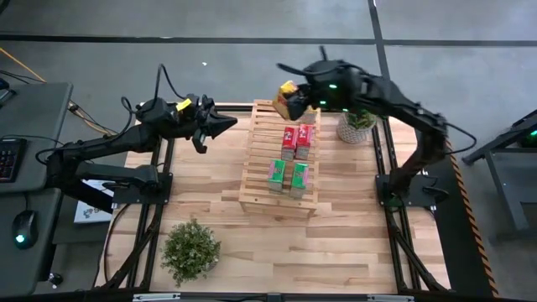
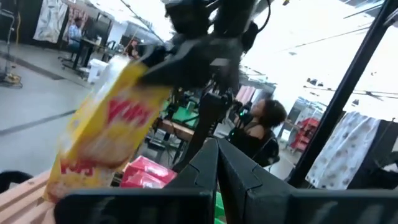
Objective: Stack cereal on shelf
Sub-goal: Put the yellow cereal box on the shelf aligned with other yellow cereal box
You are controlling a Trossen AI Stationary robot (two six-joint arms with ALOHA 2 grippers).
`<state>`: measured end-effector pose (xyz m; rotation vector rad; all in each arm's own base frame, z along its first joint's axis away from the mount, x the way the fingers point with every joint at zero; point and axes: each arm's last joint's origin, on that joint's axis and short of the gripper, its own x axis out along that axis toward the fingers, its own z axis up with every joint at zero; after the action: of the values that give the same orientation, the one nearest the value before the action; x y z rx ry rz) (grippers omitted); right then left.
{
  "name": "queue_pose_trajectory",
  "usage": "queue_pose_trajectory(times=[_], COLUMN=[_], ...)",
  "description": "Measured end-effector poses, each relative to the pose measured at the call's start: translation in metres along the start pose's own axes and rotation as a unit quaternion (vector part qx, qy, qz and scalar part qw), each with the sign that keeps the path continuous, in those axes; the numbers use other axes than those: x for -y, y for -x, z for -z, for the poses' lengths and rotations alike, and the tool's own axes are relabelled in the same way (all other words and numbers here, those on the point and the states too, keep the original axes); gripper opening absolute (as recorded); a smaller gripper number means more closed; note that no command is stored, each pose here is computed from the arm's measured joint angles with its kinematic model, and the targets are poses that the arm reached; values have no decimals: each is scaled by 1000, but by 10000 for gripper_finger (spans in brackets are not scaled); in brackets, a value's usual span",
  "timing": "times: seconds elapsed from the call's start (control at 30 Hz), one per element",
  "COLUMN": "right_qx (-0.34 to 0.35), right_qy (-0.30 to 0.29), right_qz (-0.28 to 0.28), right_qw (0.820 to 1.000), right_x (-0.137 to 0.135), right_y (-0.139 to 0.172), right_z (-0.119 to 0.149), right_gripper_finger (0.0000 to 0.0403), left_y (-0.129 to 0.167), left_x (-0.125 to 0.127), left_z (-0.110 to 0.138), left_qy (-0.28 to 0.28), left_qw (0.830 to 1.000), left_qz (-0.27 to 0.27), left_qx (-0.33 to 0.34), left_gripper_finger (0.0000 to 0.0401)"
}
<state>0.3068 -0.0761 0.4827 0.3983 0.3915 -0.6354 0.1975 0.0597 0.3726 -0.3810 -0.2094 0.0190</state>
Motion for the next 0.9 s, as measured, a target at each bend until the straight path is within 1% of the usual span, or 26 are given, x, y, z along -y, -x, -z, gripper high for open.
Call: queue_pose_trajectory(times=[0.07,0.13,0.33,0.5,0.6,0.73,0.9], right_qx=[-20,-39,-75,-60,-61,-54,-34], right_qy=[2,-8,-70,-125,-140,-162,-179], right_qz=[15,34,90,127,166,203,215], right_qw=[1000,999,991,982,974,964,959], right_x=[2,6,15,15,16,15,9], right_y=[-20,-36,-66,-69,-69,-66,-65], right_z=[3,7,17,20,26,32,34], right_gripper_finger=[199,199,199,199,199,199,199], left_y=[0,0,0,0,0,0,0], left_x=[0,0,0,0,0,0,0], left_z=[-1,-1,-1,-1,-1,-1,-1], left_qy=[-1,0,9,8,10,12,12], left_qw=[1000,1000,1000,1000,1000,1000,1000], left_qz=[0,-1,-1,-2,-2,-3,-3], left_qx=[3,4,4,4,5,4,4], left_gripper_finger=[0,0,0,0,0,0,0])
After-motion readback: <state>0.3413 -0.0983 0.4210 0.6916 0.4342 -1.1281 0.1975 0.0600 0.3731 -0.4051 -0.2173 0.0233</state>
